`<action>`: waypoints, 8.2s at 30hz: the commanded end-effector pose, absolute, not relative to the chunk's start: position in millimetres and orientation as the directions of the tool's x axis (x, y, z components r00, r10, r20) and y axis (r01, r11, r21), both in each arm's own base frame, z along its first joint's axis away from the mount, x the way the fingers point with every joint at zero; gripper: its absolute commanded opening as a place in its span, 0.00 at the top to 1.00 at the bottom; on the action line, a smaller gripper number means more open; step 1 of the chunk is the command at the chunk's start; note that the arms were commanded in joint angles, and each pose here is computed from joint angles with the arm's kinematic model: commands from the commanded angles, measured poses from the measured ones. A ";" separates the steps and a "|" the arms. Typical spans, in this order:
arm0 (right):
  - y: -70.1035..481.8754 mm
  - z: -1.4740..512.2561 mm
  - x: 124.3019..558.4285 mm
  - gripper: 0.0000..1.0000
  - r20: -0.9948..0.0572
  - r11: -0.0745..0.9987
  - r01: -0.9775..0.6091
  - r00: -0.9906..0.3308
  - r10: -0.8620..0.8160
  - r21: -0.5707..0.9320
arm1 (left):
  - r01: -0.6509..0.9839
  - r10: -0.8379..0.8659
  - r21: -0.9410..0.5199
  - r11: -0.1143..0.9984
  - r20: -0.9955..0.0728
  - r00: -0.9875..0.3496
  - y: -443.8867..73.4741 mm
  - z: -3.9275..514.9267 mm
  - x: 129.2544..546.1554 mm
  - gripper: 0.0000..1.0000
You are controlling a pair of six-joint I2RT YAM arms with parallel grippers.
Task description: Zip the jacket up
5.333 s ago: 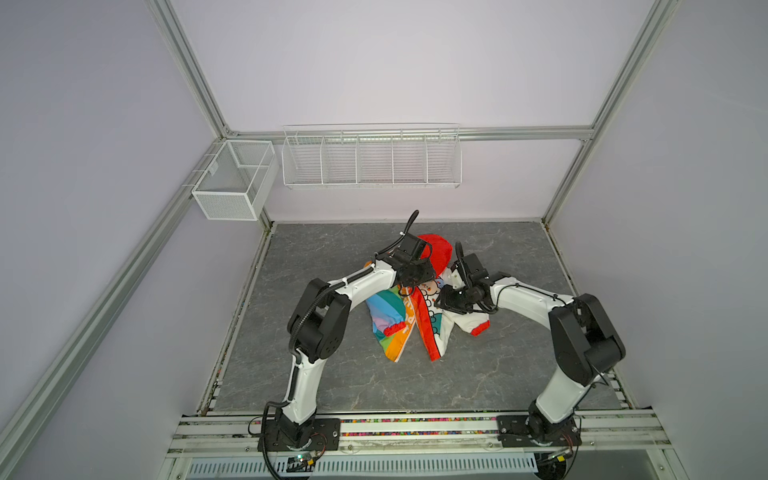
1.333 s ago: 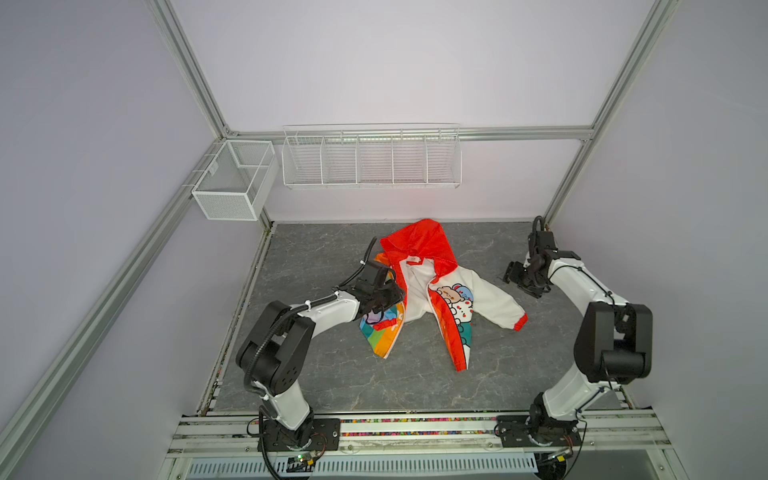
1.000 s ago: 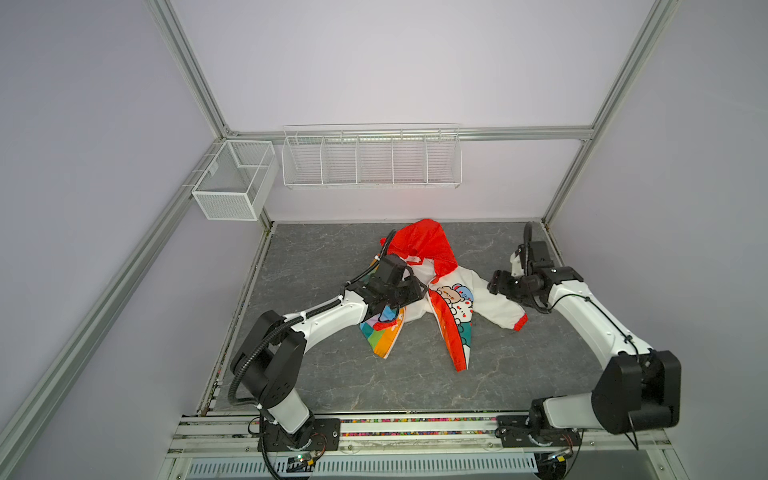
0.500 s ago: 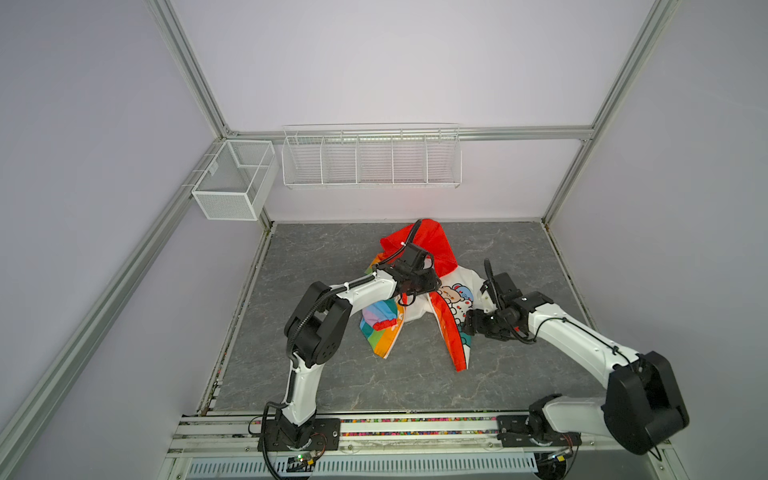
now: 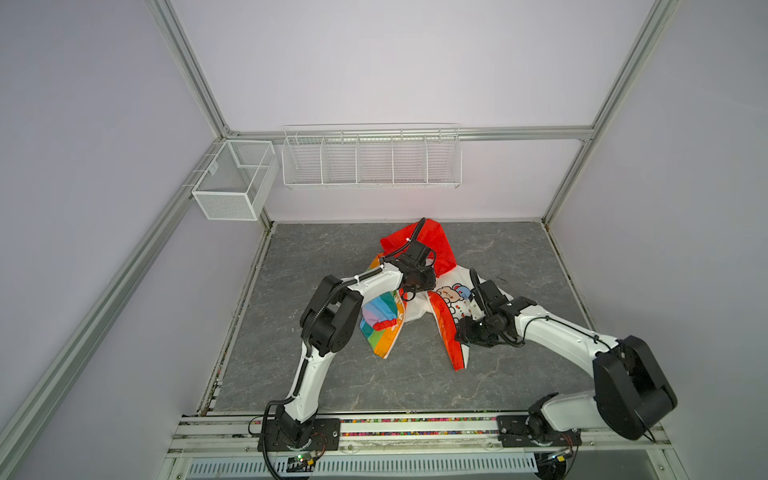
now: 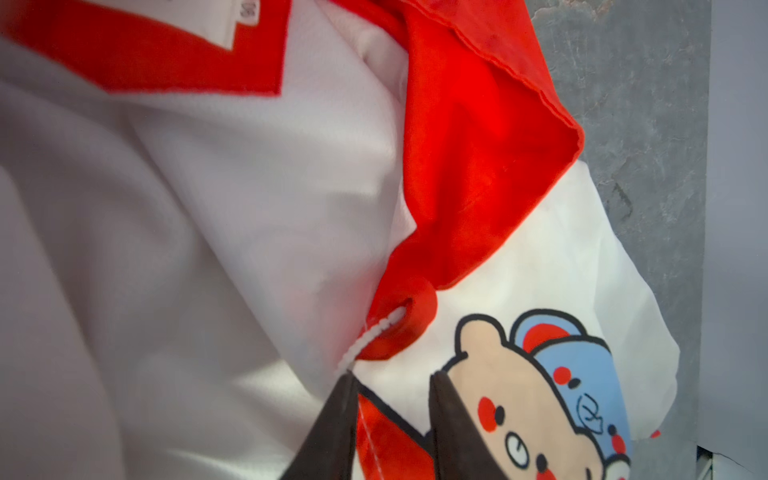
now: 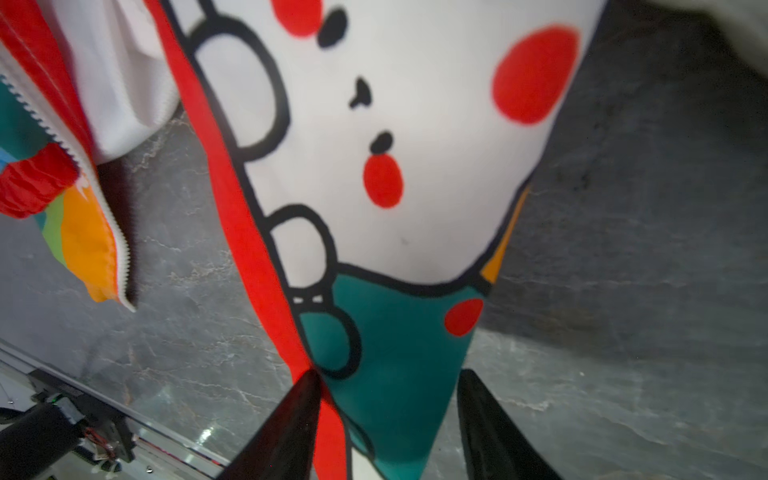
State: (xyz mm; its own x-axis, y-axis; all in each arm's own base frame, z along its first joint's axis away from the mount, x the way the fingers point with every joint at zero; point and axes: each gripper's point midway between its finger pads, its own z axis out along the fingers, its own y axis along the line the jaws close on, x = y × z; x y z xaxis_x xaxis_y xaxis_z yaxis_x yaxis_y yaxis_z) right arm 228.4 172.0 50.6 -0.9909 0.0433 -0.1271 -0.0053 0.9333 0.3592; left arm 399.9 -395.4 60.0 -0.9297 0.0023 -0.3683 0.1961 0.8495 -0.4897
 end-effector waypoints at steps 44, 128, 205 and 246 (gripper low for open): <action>234.9 118.8 241.1 0.92 -0.133 0.726 -0.094 -0.991 -0.004 0.681 | 0.295 -0.002 -0.528 0.796 -0.490 -0.872 -362.4 153.5 451.1 0.95; 363.8 52.5 435.8 0.29 -0.332 0.937 -0.217 -0.936 -0.120 0.275 | -0.347 -0.554 -0.621 0.703 -0.173 -0.815 -201.9 23.7 220.0 0.93; 292.1 82.4 457.8 0.71 -0.399 0.981 -0.138 -0.914 -0.073 0.136 | -0.309 -0.513 -0.612 0.728 -0.187 -0.838 -202.7 42.4 220.7 1.00; 314.3 87.5 528.9 0.93 -0.337 0.615 -0.206 -0.936 0.104 0.761 | -0.210 -0.484 -0.733 0.647 -0.183 -0.856 -271.3 96.0 209.8 1.00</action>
